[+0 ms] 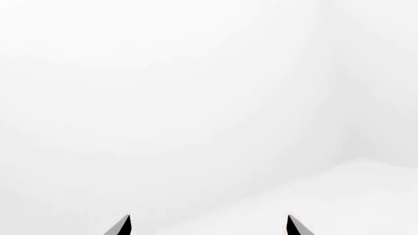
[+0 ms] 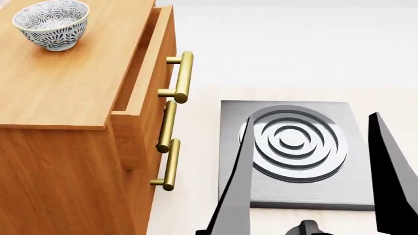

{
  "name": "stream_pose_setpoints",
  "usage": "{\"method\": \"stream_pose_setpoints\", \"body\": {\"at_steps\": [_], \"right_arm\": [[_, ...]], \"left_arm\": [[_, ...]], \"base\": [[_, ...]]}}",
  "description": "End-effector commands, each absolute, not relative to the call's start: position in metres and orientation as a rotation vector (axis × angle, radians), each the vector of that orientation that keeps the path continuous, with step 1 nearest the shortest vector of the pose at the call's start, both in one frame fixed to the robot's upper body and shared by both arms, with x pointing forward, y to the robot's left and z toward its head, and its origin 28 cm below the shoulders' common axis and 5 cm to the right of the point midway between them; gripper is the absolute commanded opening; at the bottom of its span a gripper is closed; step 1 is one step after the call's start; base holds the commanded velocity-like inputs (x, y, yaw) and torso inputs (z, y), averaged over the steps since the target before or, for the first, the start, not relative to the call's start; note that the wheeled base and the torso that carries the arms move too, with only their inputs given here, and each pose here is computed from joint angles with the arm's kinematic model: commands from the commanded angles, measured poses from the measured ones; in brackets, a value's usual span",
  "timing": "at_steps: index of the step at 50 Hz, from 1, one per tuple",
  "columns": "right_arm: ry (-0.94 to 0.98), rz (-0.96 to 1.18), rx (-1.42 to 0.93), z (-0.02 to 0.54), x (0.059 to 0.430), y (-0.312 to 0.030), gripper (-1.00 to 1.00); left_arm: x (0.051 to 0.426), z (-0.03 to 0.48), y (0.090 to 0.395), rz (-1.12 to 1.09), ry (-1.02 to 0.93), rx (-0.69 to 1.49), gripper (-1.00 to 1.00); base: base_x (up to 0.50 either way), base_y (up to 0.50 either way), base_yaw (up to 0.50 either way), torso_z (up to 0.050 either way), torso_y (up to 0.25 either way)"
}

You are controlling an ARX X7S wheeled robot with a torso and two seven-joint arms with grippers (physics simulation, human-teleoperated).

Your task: Pick the akita bowl on the wooden cabinet and place it on the plate.

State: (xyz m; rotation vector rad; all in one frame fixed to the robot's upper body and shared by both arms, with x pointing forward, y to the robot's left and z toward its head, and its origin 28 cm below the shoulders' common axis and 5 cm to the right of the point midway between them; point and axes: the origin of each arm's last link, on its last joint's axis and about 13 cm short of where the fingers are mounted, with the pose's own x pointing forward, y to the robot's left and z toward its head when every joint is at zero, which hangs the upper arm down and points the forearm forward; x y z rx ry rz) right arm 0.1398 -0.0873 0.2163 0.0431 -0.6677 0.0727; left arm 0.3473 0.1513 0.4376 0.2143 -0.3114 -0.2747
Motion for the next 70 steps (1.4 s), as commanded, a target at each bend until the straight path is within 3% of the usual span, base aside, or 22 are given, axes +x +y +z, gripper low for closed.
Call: {"method": "stream_pose_setpoints", "body": {"at_steps": [1,12,22,41,61,70], "right_arm": [[-0.671,0.073,0.045,0.217,0.139,-0.088,1.00],[-0.668,0.075,0.049,0.216,0.140,-0.088,1.00],[-0.666,0.072,0.055,0.217,0.140,-0.089,1.00],[-0.665,0.080,0.053,0.216,0.141,-0.088,1.00],[-0.662,0.090,0.048,0.215,0.142,-0.087,1.00],[-0.659,0.094,0.046,0.214,0.142,-0.086,1.00]], "left_arm": [[0.365,0.466,0.149,-0.317,-0.193,0.170,1.00],[0.373,0.468,0.164,-0.223,-0.038,0.097,1.00],[0.367,0.476,0.167,-0.167,-0.005,0.048,1.00],[0.368,0.482,0.204,0.098,-0.039,0.009,1.00],[0.370,0.479,0.211,0.105,-0.034,0.008,1.00],[0.369,0.480,0.212,0.109,-0.031,0.015,1.00]], "base": [[0.00,0.00,0.00,0.000,0.000],[0.00,0.00,0.00,0.000,0.000],[0.00,0.00,0.00,0.000,0.000],[0.00,0.00,0.00,0.000,0.000],[0.00,0.00,0.00,0.000,0.000],[0.00,0.00,0.00,0.001,-0.234]]}}
